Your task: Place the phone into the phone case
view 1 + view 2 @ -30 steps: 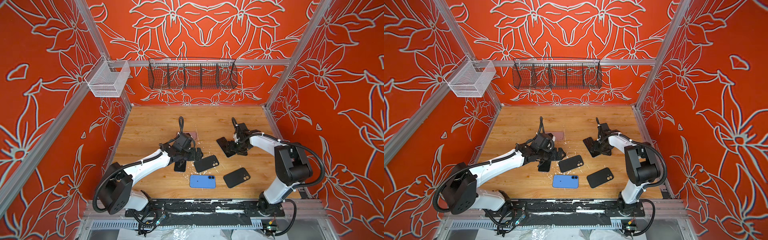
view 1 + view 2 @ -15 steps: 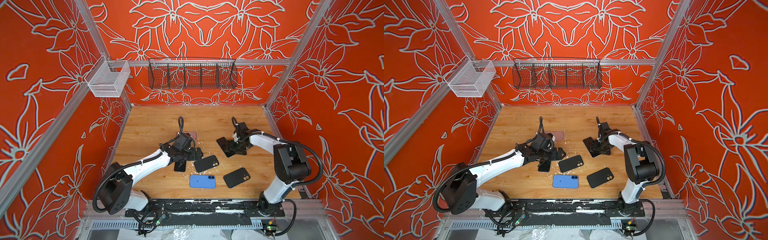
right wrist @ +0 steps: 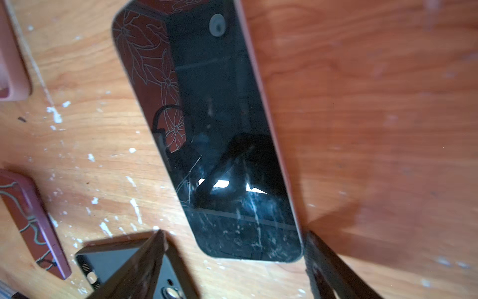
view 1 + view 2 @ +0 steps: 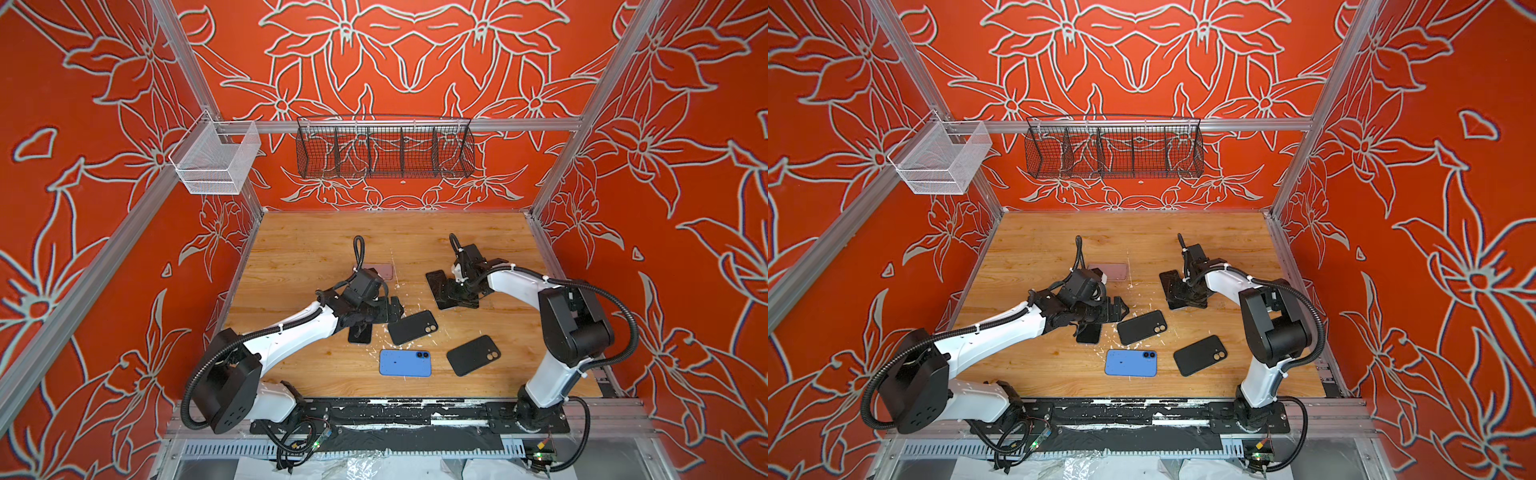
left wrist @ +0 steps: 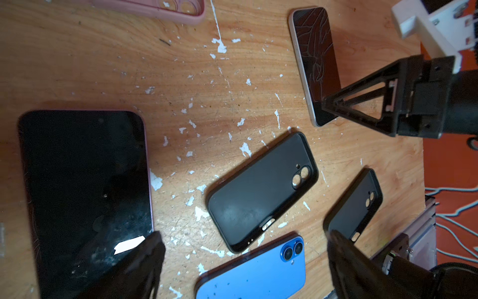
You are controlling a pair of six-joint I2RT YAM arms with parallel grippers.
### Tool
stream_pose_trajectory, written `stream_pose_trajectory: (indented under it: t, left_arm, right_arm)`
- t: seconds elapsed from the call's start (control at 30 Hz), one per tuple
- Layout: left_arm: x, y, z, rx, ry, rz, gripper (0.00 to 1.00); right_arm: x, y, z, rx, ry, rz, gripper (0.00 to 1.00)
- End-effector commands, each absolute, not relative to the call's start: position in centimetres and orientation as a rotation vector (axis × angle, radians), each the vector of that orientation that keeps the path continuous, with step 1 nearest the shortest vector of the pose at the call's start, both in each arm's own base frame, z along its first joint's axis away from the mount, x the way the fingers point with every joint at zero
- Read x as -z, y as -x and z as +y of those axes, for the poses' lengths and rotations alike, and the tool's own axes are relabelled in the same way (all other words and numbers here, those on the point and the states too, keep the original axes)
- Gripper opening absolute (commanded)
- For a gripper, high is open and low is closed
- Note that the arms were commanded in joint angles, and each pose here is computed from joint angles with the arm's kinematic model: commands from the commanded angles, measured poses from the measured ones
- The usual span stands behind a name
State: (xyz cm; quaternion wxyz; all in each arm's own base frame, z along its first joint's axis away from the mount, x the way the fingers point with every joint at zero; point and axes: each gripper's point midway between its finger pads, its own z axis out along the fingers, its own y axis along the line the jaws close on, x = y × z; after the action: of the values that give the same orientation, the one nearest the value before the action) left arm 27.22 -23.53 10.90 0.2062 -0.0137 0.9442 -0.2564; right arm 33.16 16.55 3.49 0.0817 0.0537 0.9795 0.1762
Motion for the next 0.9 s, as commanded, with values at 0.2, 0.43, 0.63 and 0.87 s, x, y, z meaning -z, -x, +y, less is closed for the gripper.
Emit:
stream_pose_trajectory:
  t: [0.2, 0.43, 0.63, 0.87]
  left_arm:
    - [-11.7, -27.1, -22.5, 0.684, 0.091, 2.589, 0.97]
    - [-12.2, -27.0, -21.4, 0.660, 0.144, 2.555, 0.97]
    - [-12.9, -27.2, -21.1, 0.665, 0.154, 2.524, 0.97]
    - [-13.7, -28.8, -22.7, 0.716, 0.126, 2.498, 0.97]
  right_arm:
    - [-1.6, -32.6, 24.6, -0.727, -0.080, 2.977, 0.85]
    - [-1.9, -34.3, 30.2, -0.850, -0.012, 2.948, 0.85]
    - [-5.7, -35.9, 29.9, -0.842, 0.035, 2.881, 0.85]
    - [-10.2, -38.7, 22.4, -0.765, -0.096, 2.774, 0.85]
